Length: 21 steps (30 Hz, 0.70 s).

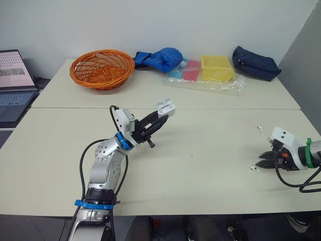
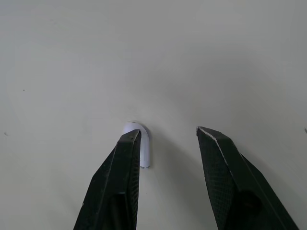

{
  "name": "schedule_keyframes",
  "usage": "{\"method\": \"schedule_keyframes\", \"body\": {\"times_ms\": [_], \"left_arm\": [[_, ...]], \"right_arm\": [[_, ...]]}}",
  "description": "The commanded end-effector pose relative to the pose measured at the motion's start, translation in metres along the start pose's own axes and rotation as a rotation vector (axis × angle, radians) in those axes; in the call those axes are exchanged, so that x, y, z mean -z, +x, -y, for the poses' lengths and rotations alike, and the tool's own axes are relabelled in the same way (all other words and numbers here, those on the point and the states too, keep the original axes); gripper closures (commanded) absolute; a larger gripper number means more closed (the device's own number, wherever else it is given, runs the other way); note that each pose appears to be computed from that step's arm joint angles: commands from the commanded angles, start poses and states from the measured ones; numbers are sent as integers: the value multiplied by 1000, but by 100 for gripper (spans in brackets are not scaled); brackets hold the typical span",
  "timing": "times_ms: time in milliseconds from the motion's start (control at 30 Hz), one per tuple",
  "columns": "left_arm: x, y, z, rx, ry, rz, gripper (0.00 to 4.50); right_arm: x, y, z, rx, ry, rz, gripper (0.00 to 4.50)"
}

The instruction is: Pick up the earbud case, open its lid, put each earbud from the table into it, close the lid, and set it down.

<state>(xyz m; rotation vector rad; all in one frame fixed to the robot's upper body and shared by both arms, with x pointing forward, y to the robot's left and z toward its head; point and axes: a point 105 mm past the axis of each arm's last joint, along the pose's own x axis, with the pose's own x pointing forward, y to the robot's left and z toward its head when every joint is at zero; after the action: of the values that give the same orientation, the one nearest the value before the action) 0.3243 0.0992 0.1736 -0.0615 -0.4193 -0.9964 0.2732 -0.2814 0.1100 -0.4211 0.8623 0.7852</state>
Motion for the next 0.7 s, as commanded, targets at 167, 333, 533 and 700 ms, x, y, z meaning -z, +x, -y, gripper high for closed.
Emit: {"method": "schedule_keyframes", "body": {"times_ms": [167,333,533,700], "left_arm": [[-10,4,2,21,25,36,374],[-11,3,2,21,26,35,374],[-11,2,3,19,27,33,374],[-11,2,3,22,25,34,374]], "right_arm": [[-5,-9,-6,-34,-21,-2,263],[-3,-5,-5,-15,-29,-10,263],[-2,-4,3,27,-31,-12,263],[-3,-4,6,42,-30,-8,263]]}}
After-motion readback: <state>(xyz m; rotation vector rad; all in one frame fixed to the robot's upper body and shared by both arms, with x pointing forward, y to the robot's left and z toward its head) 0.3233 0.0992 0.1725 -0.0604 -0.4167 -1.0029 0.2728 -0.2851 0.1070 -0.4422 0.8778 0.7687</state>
